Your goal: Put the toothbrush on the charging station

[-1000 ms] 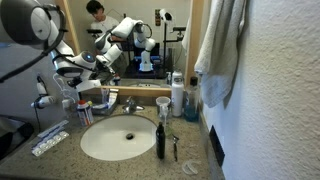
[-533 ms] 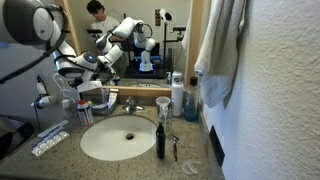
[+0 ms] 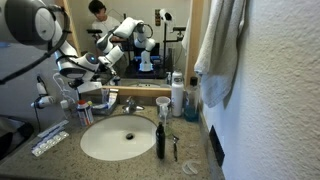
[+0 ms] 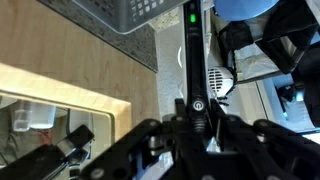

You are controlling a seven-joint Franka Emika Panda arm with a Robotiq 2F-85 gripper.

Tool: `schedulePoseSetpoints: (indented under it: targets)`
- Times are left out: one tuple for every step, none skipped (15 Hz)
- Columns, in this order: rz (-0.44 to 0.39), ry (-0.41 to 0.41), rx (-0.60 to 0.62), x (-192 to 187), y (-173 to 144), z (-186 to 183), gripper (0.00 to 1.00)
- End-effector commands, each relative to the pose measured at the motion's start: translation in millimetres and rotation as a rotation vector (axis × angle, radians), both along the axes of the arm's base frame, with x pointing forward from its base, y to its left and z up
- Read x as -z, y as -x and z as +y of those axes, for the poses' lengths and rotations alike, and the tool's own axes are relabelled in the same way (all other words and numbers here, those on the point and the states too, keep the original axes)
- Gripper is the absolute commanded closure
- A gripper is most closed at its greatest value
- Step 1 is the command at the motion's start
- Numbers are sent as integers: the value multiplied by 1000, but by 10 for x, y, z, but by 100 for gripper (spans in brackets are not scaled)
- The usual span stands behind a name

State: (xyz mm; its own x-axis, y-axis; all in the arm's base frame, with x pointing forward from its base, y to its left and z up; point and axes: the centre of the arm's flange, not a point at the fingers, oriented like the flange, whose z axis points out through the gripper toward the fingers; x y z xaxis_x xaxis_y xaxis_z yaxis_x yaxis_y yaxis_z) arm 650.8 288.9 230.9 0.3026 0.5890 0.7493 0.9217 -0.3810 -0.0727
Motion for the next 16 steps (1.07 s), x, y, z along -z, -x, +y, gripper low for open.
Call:
schedulePoseSetpoints:
  targets:
    - [37,-26,-17,1,114,-44,93]
    - [32,-26,-15,0,118,-52,93]
    - [27,-26,-13,-2,120,-59,93]
    - [23,-28,-10,-2,122,-62,93]
    - [14,-29,-7,0,125,-60,93]
    - [11,-31,-6,3,129,-56,93]
    - [10,-31,-6,6,131,-55,89]
    - [12,-31,-6,8,132,-53,49]
    - [13,-32,-5,9,133,-51,47]
    - [16,-32,-6,12,140,-42,41]
    - [18,-32,-8,20,149,-34,34]
    - [22,-33,-10,24,159,-25,26]
    - [23,-33,-11,30,169,-17,19]
    - [25,-34,-12,29,175,-7,10]
    - [26,-35,-13,28,182,2,4]
    - [26,-36,-14,26,187,11,1]
